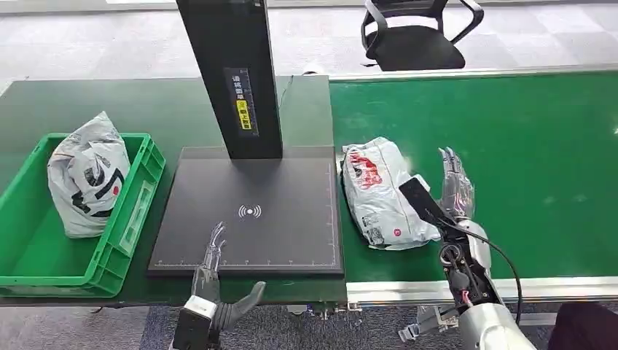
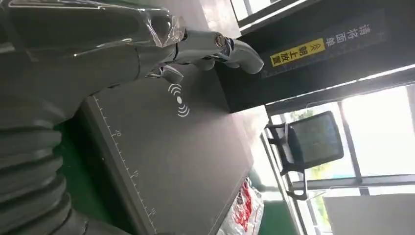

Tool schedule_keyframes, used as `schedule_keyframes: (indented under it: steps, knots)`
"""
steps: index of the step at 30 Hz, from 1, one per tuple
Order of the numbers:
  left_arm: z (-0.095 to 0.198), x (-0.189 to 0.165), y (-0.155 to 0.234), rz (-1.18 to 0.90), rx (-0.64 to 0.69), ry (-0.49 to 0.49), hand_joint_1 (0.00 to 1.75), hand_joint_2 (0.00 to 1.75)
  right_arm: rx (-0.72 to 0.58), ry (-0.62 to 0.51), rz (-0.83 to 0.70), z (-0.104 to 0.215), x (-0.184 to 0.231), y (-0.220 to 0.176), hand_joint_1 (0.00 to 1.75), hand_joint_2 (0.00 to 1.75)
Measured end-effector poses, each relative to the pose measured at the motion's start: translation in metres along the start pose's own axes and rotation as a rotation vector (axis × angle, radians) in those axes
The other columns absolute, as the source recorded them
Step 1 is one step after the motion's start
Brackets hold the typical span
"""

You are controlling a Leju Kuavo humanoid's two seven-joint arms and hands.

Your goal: Moved the parcel from conveyor to table for the left to box.

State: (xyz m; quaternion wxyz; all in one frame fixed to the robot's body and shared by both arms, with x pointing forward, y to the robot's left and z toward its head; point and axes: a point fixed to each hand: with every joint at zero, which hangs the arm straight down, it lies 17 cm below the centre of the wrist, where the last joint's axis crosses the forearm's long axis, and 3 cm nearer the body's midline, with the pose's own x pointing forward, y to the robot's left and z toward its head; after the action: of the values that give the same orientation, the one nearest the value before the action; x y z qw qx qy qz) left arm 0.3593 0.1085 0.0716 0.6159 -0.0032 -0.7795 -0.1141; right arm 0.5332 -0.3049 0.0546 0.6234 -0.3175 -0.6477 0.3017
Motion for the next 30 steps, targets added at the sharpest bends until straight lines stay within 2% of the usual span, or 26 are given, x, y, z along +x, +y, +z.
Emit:
schedule_keyframes:
  steps: [8, 11, 14, 17, 19, 21, 24, 25, 30]
  knots:
    - [-0.001, -0.001, -0.001, 0.000, -0.002, 0.001, 0.00, 1.75, 0.017, 0.021, 0.002, 0.000, -0.006, 0.004, 0.00, 1.75]
    - [-0.001, 0.000, -0.002, 0.007, -0.008, -0.002, 0.00, 1.75, 0.090, 0.164, 0.048, -0.019, -0.029, -0.006, 0.00, 1.75]
    - [-0.002, 0.000, -0.003, 0.023, -0.017, -0.001, 0.00, 1.75, 0.158, 0.360, 0.197, -0.051, -0.051, -0.052, 0.00, 1.75]
    - [-0.005, 0.000, -0.006, 0.036, -0.030, -0.002, 0.00, 1.75, 0.200, 0.448, 0.385, -0.068, -0.052, -0.090, 0.00, 1.75]
    - [-0.006, -0.001, -0.007, 0.038, -0.039, -0.003, 0.00, 1.75, 0.241, 0.471, 0.470, -0.070, -0.053, -0.096, 0.00, 1.75]
    - [-0.008, -0.002, -0.008, 0.039, -0.044, -0.003, 0.00, 1.75, 0.329, 0.478, 0.471, -0.064, -0.054, -0.083, 0.00, 1.75]
    - [-0.011, -0.003, -0.008, 0.040, -0.043, -0.002, 0.00, 1.75, 0.680, 0.461, 0.316, -0.026, -0.042, -0.012, 0.00, 1.75]
    - [-0.012, -0.003, -0.008, 0.040, -0.042, -0.002, 0.00, 1.75, 0.753, 0.464, 0.308, -0.014, -0.040, 0.003, 0.00, 1.75]
    - [-0.016, -0.005, -0.006, 0.035, -0.033, 0.002, 0.00, 1.75, 0.884, 0.430, 0.281, 0.007, -0.016, 0.044, 0.00, 1.75]
